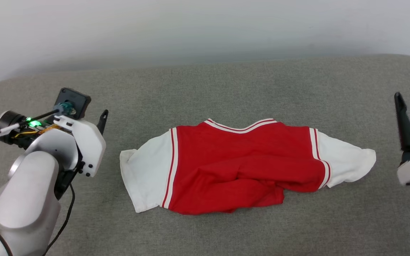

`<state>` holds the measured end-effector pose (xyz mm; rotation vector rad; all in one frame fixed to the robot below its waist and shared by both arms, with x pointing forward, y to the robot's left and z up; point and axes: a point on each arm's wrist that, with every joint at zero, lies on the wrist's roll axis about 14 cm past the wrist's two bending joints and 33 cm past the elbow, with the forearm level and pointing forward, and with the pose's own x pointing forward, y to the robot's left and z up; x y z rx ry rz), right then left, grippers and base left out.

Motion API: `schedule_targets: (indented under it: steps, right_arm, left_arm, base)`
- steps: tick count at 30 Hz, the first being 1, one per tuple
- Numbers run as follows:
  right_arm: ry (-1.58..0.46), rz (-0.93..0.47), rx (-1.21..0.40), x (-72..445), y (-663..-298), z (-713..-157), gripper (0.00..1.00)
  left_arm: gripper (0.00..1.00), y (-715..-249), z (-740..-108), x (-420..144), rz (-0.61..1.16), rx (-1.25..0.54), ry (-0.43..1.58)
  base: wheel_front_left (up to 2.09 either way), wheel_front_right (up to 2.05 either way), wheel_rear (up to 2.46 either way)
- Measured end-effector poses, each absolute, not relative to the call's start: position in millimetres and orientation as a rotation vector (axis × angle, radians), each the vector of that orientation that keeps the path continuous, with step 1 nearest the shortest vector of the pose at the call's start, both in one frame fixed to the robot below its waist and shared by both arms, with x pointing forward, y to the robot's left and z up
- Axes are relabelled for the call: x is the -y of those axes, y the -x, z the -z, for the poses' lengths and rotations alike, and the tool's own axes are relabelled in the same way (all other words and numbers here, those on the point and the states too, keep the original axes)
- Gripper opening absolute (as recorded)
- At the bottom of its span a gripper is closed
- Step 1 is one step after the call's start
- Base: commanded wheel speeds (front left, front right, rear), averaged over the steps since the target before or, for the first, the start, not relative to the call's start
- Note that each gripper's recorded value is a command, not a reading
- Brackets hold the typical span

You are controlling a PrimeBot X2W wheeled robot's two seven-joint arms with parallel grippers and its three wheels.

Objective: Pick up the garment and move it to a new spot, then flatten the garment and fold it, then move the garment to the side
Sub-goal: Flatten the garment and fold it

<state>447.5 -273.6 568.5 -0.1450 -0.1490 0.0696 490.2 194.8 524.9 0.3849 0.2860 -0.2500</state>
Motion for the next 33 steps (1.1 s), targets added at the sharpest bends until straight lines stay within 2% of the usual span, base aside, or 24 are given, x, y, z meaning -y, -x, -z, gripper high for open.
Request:
schedule_targets:
  steps: [7,18,27,32,33]
  right_arm:
    - [0.126,-0.063,0.139,244,-419,-545,1.00]
    - [0.131,-0.058,0.066,236,-422,-527,1.00]
    - [0.138,-0.063,0.015,238,-435,-506,1.00]
    - [0.144,-0.067,-0.019,240,-439,-491,1.00]
    - [0.146,-0.069,-0.027,240,-439,-488,1.00]
  left_arm:
    - [1.00,-489,-489,-171,0.414,-0.603,-0.470]
    - [1.00,-481,-444,-160,0.566,-1.021,-0.624]
    - [1.00,-473,-395,-163,0.633,-1.235,-0.701]
    - [1.00,-475,-378,-162,0.653,-1.266,-0.659]
    - [0.26,-475,-376,-162,0.655,-1.267,-0.655]
  base:
    - [0.00,0.00,0.00]
    - [0.00,0.00,0.00]
    - [0.00,0.00,0.00]
    - [0.00,0.00,0.00]
    - [0.00,0.00,0.00]
